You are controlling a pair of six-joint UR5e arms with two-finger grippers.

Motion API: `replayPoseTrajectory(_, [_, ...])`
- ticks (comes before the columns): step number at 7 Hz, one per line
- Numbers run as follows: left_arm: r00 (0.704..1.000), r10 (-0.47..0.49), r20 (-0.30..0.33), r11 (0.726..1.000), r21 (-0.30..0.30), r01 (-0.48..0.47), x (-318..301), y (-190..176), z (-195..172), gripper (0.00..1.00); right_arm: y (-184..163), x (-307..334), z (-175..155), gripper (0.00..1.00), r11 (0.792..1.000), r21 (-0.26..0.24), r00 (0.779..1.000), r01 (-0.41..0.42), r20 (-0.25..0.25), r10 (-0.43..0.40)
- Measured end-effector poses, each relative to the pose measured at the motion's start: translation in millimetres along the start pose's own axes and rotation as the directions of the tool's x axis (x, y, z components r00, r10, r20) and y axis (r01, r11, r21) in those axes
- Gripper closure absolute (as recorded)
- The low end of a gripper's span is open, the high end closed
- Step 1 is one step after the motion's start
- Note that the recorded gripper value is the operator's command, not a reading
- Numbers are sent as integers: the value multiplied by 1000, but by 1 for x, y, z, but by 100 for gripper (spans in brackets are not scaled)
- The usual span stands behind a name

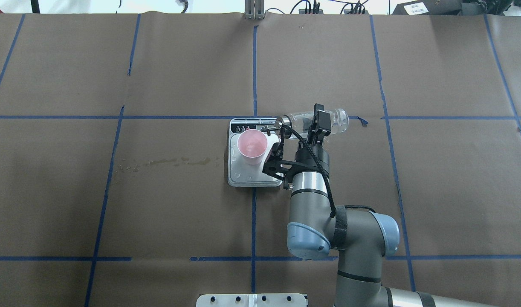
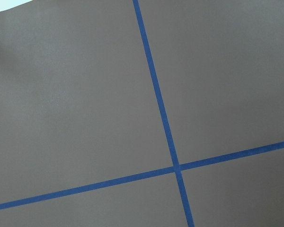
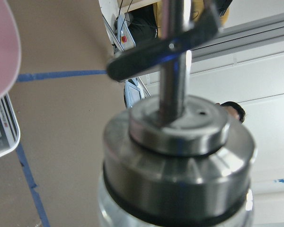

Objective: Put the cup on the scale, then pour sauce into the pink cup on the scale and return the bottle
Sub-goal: 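Turn the bottle upright and move it back away from the scale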

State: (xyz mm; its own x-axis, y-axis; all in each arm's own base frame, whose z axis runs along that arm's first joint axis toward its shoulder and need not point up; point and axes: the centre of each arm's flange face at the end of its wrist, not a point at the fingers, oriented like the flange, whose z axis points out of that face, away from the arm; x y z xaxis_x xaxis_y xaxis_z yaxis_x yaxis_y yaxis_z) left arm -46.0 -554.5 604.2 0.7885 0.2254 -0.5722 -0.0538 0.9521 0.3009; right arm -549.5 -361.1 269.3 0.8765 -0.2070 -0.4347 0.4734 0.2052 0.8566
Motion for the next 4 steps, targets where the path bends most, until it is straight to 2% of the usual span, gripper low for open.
replayPoseTrajectory(1, [1000,0,0,1000,1,0,0,0,-1,0,-4,3,-3,100,990,18,988,-141,60,140])
replayPoseTrajectory(2, [1000,1,-1,1000,4,-1,1,-2,-2,0,-7,9,-4,100,964,32,961,-265,98,260])
replayPoseTrajectory(3, [1000,2,0,1000,6,-2,2,-4,-3,0,-8,15,-4,100,918,30,913,-396,119,390])
replayPoseTrajectory(4, [1000,4,0,1000,9,-4,3,-6,-4,0,-8,28,2,100,831,2,823,-556,144,550])
